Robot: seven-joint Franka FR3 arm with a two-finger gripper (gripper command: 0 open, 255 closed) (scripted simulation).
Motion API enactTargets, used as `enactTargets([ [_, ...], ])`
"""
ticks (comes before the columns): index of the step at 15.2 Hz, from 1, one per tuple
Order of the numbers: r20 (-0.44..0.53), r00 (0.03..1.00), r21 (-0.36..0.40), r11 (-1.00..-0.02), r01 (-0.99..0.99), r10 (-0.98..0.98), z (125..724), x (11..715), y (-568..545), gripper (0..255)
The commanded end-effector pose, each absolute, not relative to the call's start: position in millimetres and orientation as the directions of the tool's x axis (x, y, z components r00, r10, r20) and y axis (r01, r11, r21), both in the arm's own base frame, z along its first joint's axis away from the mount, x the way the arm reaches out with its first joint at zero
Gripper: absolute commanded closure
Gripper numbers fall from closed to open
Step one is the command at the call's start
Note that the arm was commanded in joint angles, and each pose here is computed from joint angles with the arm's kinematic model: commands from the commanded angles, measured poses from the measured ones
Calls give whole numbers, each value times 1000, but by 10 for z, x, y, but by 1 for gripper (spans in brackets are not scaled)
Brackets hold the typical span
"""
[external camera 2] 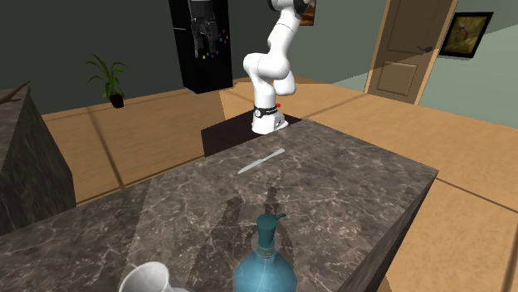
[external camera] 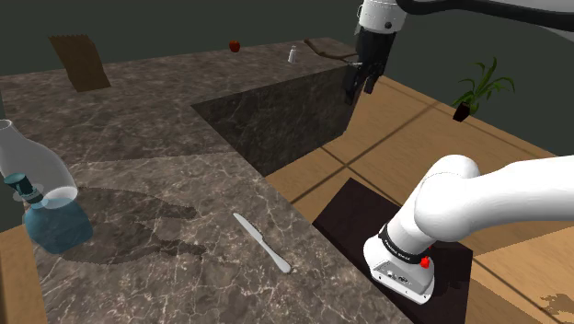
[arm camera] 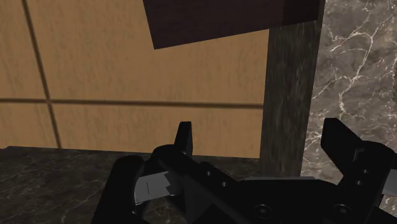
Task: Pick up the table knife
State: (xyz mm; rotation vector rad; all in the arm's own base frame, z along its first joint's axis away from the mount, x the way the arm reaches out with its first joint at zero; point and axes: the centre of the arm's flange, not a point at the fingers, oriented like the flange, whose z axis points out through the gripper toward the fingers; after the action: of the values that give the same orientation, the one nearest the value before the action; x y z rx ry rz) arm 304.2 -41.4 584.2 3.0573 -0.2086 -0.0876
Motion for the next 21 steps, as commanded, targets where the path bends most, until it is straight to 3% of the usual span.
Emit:
enactTargets([
  [1, -52, 989, 80, -988, -133, -138, 5842, 3042, -414, 0],
  [21, -24, 993, 18, -993, -116, -117, 3955, 3188, 1327, 0],
])
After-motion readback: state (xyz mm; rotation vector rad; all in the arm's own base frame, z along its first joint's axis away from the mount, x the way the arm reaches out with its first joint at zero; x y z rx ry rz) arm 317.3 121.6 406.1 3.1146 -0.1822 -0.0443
